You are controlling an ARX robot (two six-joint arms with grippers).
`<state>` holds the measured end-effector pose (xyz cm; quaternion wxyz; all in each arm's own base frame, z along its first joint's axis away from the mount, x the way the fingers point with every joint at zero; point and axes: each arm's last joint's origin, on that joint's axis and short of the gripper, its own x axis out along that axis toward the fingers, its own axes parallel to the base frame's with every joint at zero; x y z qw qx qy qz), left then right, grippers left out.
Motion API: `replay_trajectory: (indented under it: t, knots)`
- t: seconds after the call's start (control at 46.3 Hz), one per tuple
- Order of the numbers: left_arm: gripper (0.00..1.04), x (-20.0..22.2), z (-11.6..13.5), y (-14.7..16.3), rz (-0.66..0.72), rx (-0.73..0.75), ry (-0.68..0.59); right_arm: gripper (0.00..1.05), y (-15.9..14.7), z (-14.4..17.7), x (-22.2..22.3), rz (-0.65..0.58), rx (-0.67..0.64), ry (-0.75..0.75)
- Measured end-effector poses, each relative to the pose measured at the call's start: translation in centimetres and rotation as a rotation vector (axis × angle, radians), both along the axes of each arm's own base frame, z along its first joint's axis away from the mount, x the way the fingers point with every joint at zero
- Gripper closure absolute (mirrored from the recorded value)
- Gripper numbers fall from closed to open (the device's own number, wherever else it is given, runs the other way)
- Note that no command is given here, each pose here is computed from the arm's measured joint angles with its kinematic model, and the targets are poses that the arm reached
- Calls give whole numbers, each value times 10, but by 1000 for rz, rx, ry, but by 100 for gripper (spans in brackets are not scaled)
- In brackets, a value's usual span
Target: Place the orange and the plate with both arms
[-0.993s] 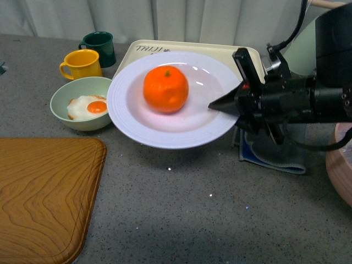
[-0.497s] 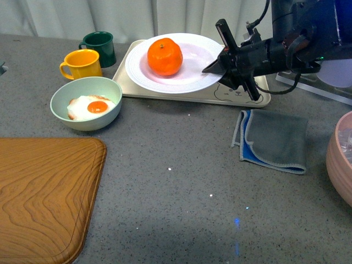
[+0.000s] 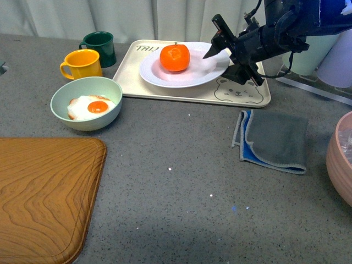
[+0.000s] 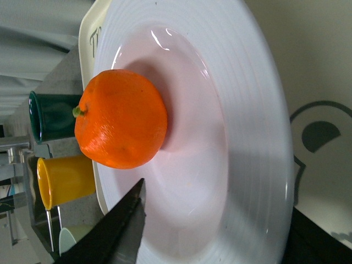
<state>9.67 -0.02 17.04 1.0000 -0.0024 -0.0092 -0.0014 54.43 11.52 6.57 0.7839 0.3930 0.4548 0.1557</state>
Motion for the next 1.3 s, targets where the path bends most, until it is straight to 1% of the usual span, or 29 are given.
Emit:
replay_trajectory:
  t: [0.022, 0.065, 0.151, 0.238, 0.281, 0.367, 0.41, 0.432, 0.453, 0.475, 0.518, 0.561, 0.605, 0.648, 0.691, 0.713, 0.734, 0.777, 0.864, 1.123, 1.296]
  knots:
    - [7, 0, 0, 0, 0, 0, 0, 45, -1, 1, -3, 3, -5, -7]
    - [7, 0, 0, 0, 0, 0, 0, 38, -2, 4, -8, 9, -18, -18]
    - [7, 0, 0, 0, 0, 0, 0, 27, -6, 11, -15, 6, -56, -46]
    - [7, 0, 0, 0, 0, 0, 0, 15, -11, 26, -25, 1, -96, -94]
    - [7, 0, 0, 0, 0, 0, 0, 8, -15, 41, -32, -4, -132, -138]
    - [7, 0, 0, 0, 0, 0, 0, 10, -22, 76, -49, -13, -189, -297]
    - [7, 0, 0, 0, 0, 0, 0, 10, -24, 85, -56, -22, -233, -349]
    - [7, 0, 0, 0, 0, 0, 0, 14, -26, 92, -63, -83, -316, -462]
    - [7, 0, 0, 0, 0, 0, 0, 17, -28, 97, -69, -117, -376, -555]
    - [7, 0, 0, 0, 0, 0, 0, 23, -33, 103, -79, -218, -495, -680]
    - [7, 0, 0, 0, 0, 0, 0, 32, -41, 108, -103, -315, -633, -830]
    - [7, 0, 0, 0, 0, 0, 0, 41, -50, 109, -129, -363, -717, -921]
    - [7, 0, 0, 0, 0, 0, 0, 49, -58, 107, -153, -371, -758, -973]
    - [7, 0, 0, 0, 0, 0, 0, 58, -66, 104, -173, -369, -792, -990]
    - [7, 0, 0, 0, 0, 0, 0, 67, -72, 101, -191, -359, -810, -988]
    - [7, 0, 0, 0, 0, 0, 0, 74, -75, 98, -201, -351, -822, -982]
    - [7, 0, 0, 0, 0, 0, 0, 76, -78, 97, -208, -349, -827, -977]
    - [7, 0, 0, 0, 0, 0, 0, 87, -84, 94, -225, -342, -840, -967]
    - [7, 0, 0, 0, 0, 0, 0, 104, -90, 95, -251, -337, -848, -969]
    - [7, 0, 0, 0, 0, 0, 0, 104, -100, 95, -301, -331, -847, -968]
    - [7, 0, 0, 0, 0, 0, 0, 104, -109, 95, -324, -318, -840, -972]
